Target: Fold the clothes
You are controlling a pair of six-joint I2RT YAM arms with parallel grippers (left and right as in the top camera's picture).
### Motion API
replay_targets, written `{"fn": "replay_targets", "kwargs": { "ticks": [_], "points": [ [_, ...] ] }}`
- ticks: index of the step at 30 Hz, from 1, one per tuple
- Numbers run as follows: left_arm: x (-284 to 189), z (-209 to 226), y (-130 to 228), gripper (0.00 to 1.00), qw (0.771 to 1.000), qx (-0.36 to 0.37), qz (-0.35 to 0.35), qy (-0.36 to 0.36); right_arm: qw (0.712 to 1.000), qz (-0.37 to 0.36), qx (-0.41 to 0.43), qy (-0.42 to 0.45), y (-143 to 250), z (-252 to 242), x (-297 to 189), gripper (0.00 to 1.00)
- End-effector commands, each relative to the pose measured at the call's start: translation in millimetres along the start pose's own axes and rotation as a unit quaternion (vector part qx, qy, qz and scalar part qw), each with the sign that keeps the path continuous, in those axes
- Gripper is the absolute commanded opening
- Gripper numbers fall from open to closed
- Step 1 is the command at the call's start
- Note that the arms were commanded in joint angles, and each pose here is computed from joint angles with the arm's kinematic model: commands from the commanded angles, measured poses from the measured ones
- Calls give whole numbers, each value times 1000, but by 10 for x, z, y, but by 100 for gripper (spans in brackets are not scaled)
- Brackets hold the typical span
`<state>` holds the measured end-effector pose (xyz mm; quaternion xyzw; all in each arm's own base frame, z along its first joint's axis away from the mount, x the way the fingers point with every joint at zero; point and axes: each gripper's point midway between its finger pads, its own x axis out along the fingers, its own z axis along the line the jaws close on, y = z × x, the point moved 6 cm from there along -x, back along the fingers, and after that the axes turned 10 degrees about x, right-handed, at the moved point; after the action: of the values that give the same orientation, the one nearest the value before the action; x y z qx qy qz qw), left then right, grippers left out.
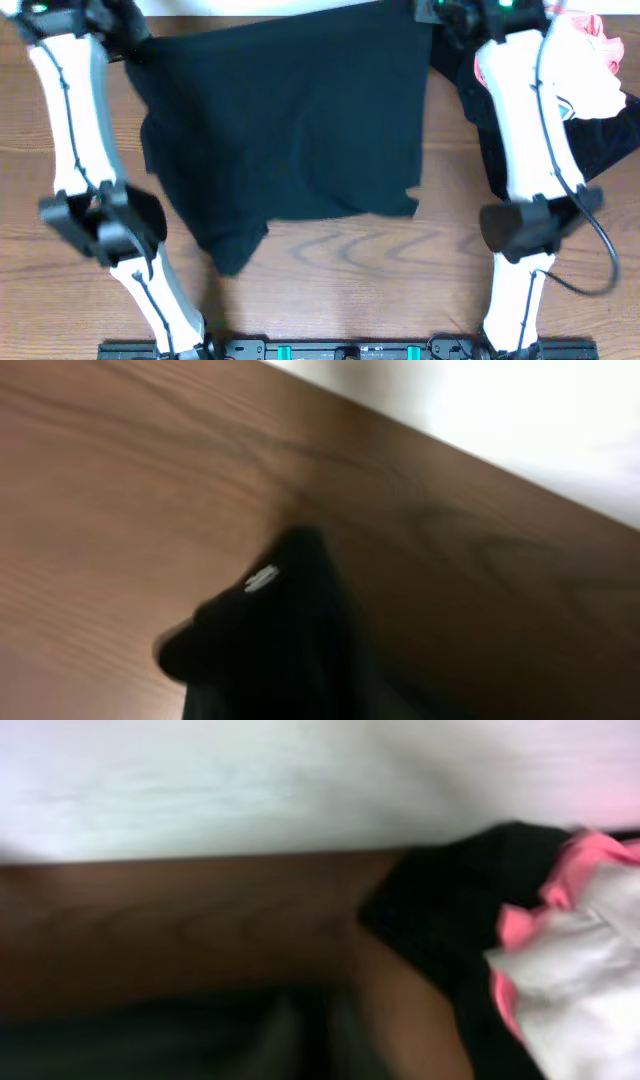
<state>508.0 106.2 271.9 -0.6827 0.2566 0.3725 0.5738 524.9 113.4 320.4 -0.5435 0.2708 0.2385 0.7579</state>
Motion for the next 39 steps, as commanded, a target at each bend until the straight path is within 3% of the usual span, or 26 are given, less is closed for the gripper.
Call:
{"fn": "replay_targets", "kwargs": {
  "ticks": [1,4,7,12,17,18,19,21,23,24,27,31,39],
  "points": [
    [403,65,-70,98,1000,5,-17,-8,1000,-16,7,10,-49,-137,388,99],
    [721,83,-93,98,999,6,-30,-8,999,-48,11,17,-98,-154,643,99],
    [646,129,-170,98,998,12,-48,-32,997,-77,9,26,-200,-160,618,99],
    [58,110,-167,98,997,47,-40,-39,996,-79,-30,20,-266,-59,236,99],
    [-629,79,75,98,998,55,8,-38,997,-10,-74,-5,-78,-13,-136,99],
    [-721,76,127,98,997,58,18,-38,997,5,-79,-10,-31,-14,-162,89],
    [-818,71,192,98,997,60,30,-37,996,25,-80,-12,35,-25,-182,68],
    [-908,56,292,99,996,60,50,-30,995,55,-81,-10,140,-55,-188,7],
    [-933,30,415,86,994,67,80,-16,993,87,-77,-8,250,-84,-199,1],
    [-936,26,482,72,993,68,97,-12,992,104,-78,-8,308,-95,-210,1],
    [-924,32,712,10,985,64,157,-9,987,138,-79,3,428,-149,-254,2],
    [-1022,-87,840,6,982,62,173,40,977,201,-73,26,642,-251,-335,1],
    [-1532,-176,1317,6,992,97,76,29,970,230,-73,35,740,-273,-525,2]
  ]
}}
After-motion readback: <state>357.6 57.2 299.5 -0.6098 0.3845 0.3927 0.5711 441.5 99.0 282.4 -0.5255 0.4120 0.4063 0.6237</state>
